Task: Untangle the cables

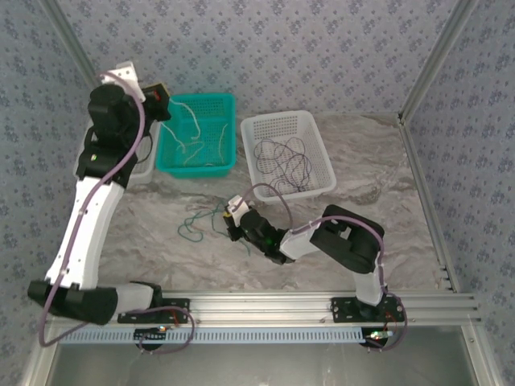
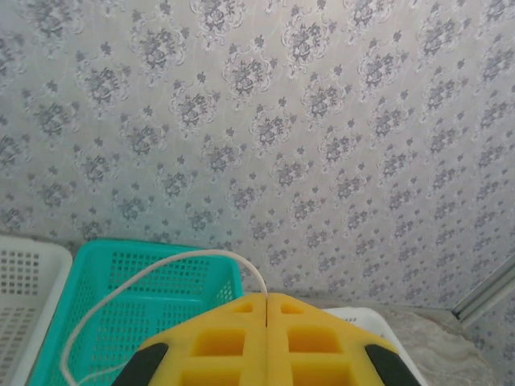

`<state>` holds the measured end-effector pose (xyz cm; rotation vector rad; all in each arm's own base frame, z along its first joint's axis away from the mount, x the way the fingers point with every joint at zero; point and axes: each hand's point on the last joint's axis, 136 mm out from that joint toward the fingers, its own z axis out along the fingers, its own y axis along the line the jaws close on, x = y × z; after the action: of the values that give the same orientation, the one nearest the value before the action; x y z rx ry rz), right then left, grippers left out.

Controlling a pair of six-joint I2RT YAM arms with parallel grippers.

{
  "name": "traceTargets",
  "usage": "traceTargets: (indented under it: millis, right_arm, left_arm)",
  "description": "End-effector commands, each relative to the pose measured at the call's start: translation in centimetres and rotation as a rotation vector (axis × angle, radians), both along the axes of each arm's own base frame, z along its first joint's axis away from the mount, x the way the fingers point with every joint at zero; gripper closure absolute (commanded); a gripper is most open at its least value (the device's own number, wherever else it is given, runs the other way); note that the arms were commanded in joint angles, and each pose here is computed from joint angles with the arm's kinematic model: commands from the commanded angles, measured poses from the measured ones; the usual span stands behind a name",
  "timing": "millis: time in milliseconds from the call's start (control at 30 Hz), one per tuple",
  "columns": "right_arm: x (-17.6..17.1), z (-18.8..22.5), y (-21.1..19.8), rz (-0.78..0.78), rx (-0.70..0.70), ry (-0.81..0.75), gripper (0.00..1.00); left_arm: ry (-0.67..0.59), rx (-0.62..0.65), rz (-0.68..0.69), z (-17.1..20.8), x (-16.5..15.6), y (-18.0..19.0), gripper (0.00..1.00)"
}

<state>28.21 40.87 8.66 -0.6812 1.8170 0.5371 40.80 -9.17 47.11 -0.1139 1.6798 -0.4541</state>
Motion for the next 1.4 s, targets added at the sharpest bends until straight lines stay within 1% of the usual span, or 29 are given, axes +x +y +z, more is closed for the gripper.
traceTargets:
  millis: [0,67,167,200,233,267,300,367,400,433,500,567,600,667,733,867,933,1000,1067,1100,1200,1233,1300,1367]
  right_arm:
    - [-0.9,1.1,-0.5,0.004,0.011,0.021,0.95]
    - [-1.3,1.9,-0.6,0.011,0.013,0.023,0.94]
    - [-2.1,3.2,-0.7,0.028,0.017,0.02,0.94]
    - [-2.4,3.7,-0.7,0.032,0.02,0.015,0.93]
    - [-2.7,4.2,-0.8,0.036,0.022,0.01,0.93]
    - [-2.9,4.7,-0.8,0.04,0.025,0.004,0.93]
    - [-3.1,5.1,-0.9,0.042,0.022,-0.002,0.93]
    - [-3.4,5.7,-1.1,0.045,0.019,-0.011,0.93]
    - [-3.5,5.9,-1.3,0.046,0.017,-0.015,0.94]
    - [-3.5,6.0,-1.5,0.044,0.015,-0.018,0.94]
    - [-3.5,6.1,-1.9,0.034,0.013,-0.026,0.95]
    - [-3.6,6.1,-2.3,0.031,0.003,-0.032,0.96]
    - [-3.6,6.1,-2.5,0.033,-0.006,-0.033,0.99]
    - [-3.7,6.2,-2.8,0.034,-0.014,-0.036,1.0]
    - [-3.8,6.3,-3.3,0.037,-0.02,-0.043,1.0]
    - [-3.9,6.4,-4.7,0.048,-0.048,-0.051,1.0]
    - [-3.9,6.3,-5.6,0.059,-0.059,-0.049,1.0]
    - [-3.9,6.2,-6.7,0.07,-0.062,-0.05,1.0]
    - [-4.2,6.4,-7.8,0.08,-0.053,-0.048,1.0]
    - [-4.3,6.6,-8.5,0.086,-0.045,-0.044,1.0]
    - [-4.9,7.5,-10.3,0.111,-0.04,-0.037,1.0]
    - [-5.1,7.7,-10.8,0.115,-0.05,-0.036,1.0]
    - [-5.5,8.2,-12.2,0.112,-0.065,-0.044,1.0]
    - [-5.6,8.7,-13.5,0.097,-0.062,-0.052,1.0]
  left_arm:
    - [-0.011,0.022,-0.045,-0.2,4.2,-1.3,1.0]
    - [0.067,0.036,-0.058,-2.9,7.6,-2.0,1.0]
    - [0.204,0.054,-0.019,-7.7,11.9,-2.1,1.0]
    - [0.244,0.058,-0.002,-9.2,13.0,-1.9,1.0]
    - [0.262,0.061,-0.008,-10.2,13.9,-2.1,0.98]
    - [0.281,0.06,-0.017,-11.2,14.6,-2.2,0.87]
    - [0.302,0.056,-0.017,-12.1,15.1,-2.2,0.72]
    - [0.332,0.043,-0.021,-13.3,15.3,-2.3,0.46]
    - [0.337,0.034,-0.024,-13.5,15.0,-2.3,0.38]
    - [0.335,0.029,-0.029,-13.6,14.6,-2.3,0.35]
    - [0.3,0.009,-0.044,-12.8,13.2,-2.4,0.26]
    - [0.272,-0.006,-0.072,-12.0,11.1,-2.5,0.24]
    - [0.257,-0.013,-0.101,-11.5,9.8,-2.8,0.23]
    - [0.232,-0.019,-0.164,-10.8,7.1,-3.4,0.22]
    - [0.22,0.001,-0.222,-10.8,4.3,-4.1,0.21]
    - [0.195,0.141,-0.351,-11.9,-2.2,-6.7,0.19]
    - [0.197,0.227,-0.459,-13.0,-5.4,-9.1,0.18]
    - [0.207,0.36,-0.563,-15.3,-8.5,-11.4,0.12]
    - [0.207,0.462,-0.67,-17.5,-11.2,-13.2,0.09]
    - [0.201,0.485,-0.721,-18.6,-12.3,-13.8,0.08]
    - [0.123,0.46,-0.828,-20.1,-14.6,-14.8,0.08]
    - [0.091,0.461,-0.85,-20.3,-15.1,-15.0,0.07]
    - [0.029,0.485,-0.875,-21.0,-15.7,-15.3,0.01]
    - [0.012,0.498,-0.904,-21.7,-16.0,-15.8,0.01]
